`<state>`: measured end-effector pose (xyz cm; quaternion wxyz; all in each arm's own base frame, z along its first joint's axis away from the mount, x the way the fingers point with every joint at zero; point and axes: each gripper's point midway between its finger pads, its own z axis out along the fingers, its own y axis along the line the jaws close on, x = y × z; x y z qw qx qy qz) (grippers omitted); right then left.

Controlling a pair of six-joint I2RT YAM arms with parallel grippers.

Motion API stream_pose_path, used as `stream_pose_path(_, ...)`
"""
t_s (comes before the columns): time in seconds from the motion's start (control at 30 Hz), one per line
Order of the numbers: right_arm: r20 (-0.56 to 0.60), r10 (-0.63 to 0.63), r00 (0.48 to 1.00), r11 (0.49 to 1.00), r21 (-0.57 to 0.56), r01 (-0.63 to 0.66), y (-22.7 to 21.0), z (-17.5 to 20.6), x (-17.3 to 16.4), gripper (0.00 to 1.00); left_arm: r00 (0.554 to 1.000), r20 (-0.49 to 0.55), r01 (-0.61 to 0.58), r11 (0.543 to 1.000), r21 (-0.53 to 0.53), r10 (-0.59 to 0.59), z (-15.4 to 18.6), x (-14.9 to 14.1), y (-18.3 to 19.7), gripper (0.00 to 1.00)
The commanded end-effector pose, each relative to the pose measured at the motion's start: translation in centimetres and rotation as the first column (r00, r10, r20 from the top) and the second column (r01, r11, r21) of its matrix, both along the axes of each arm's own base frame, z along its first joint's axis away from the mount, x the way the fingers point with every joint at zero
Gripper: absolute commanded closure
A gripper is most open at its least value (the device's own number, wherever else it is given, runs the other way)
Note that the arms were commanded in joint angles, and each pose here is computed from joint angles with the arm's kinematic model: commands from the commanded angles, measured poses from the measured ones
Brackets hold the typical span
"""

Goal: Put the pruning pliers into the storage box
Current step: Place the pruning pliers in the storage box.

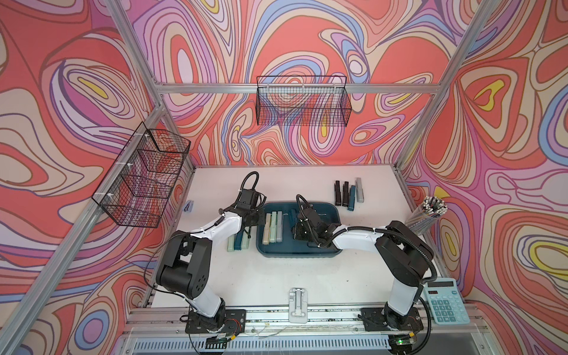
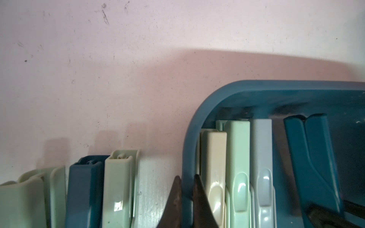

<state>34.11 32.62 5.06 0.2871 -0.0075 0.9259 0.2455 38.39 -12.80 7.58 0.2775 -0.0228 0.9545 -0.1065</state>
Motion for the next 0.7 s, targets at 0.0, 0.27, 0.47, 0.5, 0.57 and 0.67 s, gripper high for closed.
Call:
stream_pose_path(0.0, 0.028, -0.009, 1.000, 0.998, 0.069, 0.007, 1.6, 1.1, 1.1, 0.69, 1.000, -0.010, 0.018, 1.000, -0.011, -0.018, 0.2, -0.5, -0.5, 0.92)
stream_pose_path(0.27, 0.016, 0.013, 1.000, 0.994, 0.109, -0.015, 2.8, 0.8, 1.2, 0.65, 1.000, -0.005, 0.015, 1.000, -0.009, -0.015, 0.3, -0.5, -0.4, 0.92)
stream_pose_path(0.47, 0.009, 0.027, 1.000, 0.991, 0.134, -0.028, 3.5, 0.8, 1.3, 0.62, 1.000, -0.015, 0.016, 1.000, -0.013, -0.016, -0.1, -0.6, -0.4, 0.92)
stream_pose_path(0.5, 0.012, 0.031, 0.999, 0.989, 0.143, -0.033, 3.7, 1.0, 1.3, 0.62, 1.000, -0.014, 0.015, 1.000, -0.012, -0.016, -0.1, -0.5, -0.4, 0.92)
stream_pose_path(0.57, 0.014, 0.039, 0.999, 0.987, 0.158, -0.040, 4.0, 1.1, 1.3, 0.61, 1.000, -0.012, 0.019, 1.000, -0.008, -0.019, 0.0, -0.4, -0.4, 0.92)
stream_pose_path(0.67, 0.013, 0.045, 0.999, 0.986, 0.162, -0.046, 4.3, 1.1, 1.4, 0.61, 1.000, -0.012, 0.021, 1.000, -0.012, -0.021, 0.0, -0.3, -0.5, 0.92)
